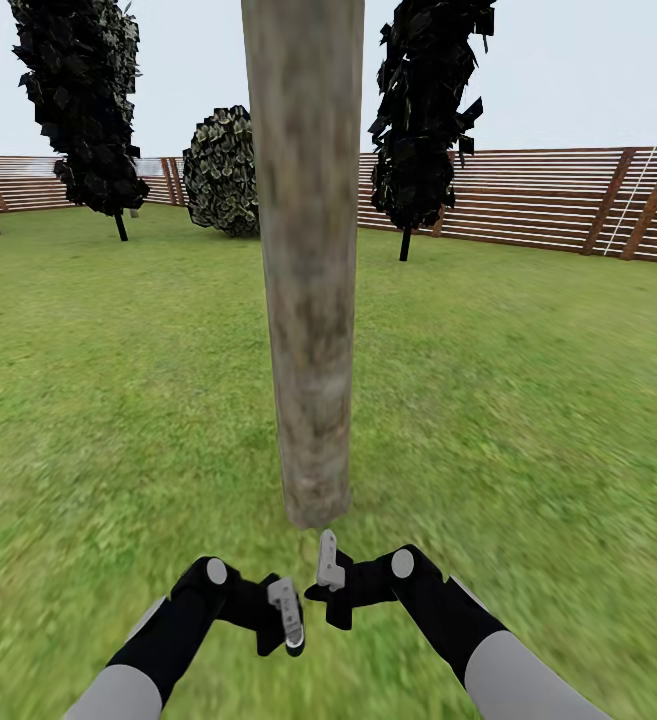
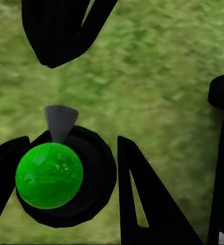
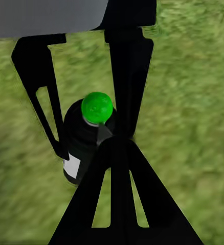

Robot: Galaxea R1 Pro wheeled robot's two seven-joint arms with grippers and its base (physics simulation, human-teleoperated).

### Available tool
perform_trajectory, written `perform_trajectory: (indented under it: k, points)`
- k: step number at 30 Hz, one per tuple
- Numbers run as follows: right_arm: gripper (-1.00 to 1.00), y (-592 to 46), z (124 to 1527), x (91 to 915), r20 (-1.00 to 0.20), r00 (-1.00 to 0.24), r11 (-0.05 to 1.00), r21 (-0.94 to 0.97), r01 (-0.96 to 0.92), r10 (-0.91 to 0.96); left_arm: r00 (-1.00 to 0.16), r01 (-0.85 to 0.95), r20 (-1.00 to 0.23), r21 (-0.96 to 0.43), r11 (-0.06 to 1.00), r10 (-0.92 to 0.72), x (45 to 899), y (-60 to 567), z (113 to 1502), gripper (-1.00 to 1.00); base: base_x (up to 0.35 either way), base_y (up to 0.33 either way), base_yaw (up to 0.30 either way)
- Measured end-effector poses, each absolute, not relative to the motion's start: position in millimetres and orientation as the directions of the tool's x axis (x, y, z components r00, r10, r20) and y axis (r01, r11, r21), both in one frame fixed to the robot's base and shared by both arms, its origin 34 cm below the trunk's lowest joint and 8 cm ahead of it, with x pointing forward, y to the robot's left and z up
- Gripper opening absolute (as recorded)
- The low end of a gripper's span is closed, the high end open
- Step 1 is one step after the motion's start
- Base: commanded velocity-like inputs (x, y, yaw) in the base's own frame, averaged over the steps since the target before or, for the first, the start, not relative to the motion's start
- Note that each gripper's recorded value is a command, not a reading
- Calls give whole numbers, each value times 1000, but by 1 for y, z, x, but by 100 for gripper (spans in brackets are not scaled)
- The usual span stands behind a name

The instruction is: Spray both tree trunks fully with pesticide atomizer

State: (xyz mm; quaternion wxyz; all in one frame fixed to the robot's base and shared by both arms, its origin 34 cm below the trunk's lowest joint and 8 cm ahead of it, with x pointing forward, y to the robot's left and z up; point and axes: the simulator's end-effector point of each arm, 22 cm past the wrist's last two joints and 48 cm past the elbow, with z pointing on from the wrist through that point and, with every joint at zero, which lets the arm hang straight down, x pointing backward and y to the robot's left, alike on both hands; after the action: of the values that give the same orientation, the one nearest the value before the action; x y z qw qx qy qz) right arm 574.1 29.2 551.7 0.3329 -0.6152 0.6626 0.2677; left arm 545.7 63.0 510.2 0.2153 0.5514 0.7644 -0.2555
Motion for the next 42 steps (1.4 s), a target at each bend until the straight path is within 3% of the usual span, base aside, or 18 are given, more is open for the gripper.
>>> perform_trajectory:
  k: [9, 12, 16, 19, 22, 24, 25, 26, 31, 35, 38, 42]
  points:
    - [-100, 28, 551, 575, -769, -24, 102, -54, -993, -638, -325, 943, -495, -110, 313, 806, 551, 146, 489, -100, 0, 0, 0]
    - [-100, 21, 546, 575, -763, -36, 111, -47, -993, -645, -413, 901, -490, -95, 424, 768, 565, 199, 491, -100, 0, 0, 0]
    - [-100, 9, 523, 562, -741, -93, 129, 8, -992, -666, -469, 866, -481, -87, 492, 740, 568, 235, 491, -100, 0, 0, 0]
    - [-100, -26, 503, 579, -710, -164, 243, -11, -970, -684, -490, 851, -477, -79, 519, 730, 569, 249, 490, -100, 0, 0, 0]
    - [-100, -85, 474, 600, -675, -319, 453, -26, -891, -666, -528, 800, -500, -22, 600, 686, 589, 263, 492, -100, 0, 0, 0]
    - [-100, -141, 458, 625, -671, -490, 687, -41, -725, -557, -583, 714, -532, 26, 700, 614, 607, 276, 491, -100, 0, 0, 0]
    - [-100, -159, 458, 635, -677, -529, 751, -55, -658, -512, -597, 691, -539, 30, 722, 594, 609, 277, 488, -100, 0, 0, 0]
    - [100, -185, 458, 647, -686, -573, 827, -77, -557, -449, -618, 659, -546, 33, 752, 565, 611, 277, 483, -100, 0, 0, 0]
    - [100, -250, 441, 640, -663, -677, 933, -96, -348, -320, -692, 563, -546, 3, 826, 473, 600, 259, 453, -100, 0, 0, 0]
    - [100, -339, 433, 623, -643, -744, 984, -105, -147, -180, -739, 497, -521, 7, 868, 427, 585, 237, 426, -100, 0, 0, 0]
    - [100, -419, 426, 586, -632, -775, 993, -96, 70, -7, -757, 465, -533, -33, 885, 378, 581, 212, 421, -100, 0, 0, 0]
    - [100, -444, 406, 532, -599, -797, 983, -90, 159, 74, -777, 404, -552, -67, 912, 304, 585, 209, 422, -100, 0, 0, 0]
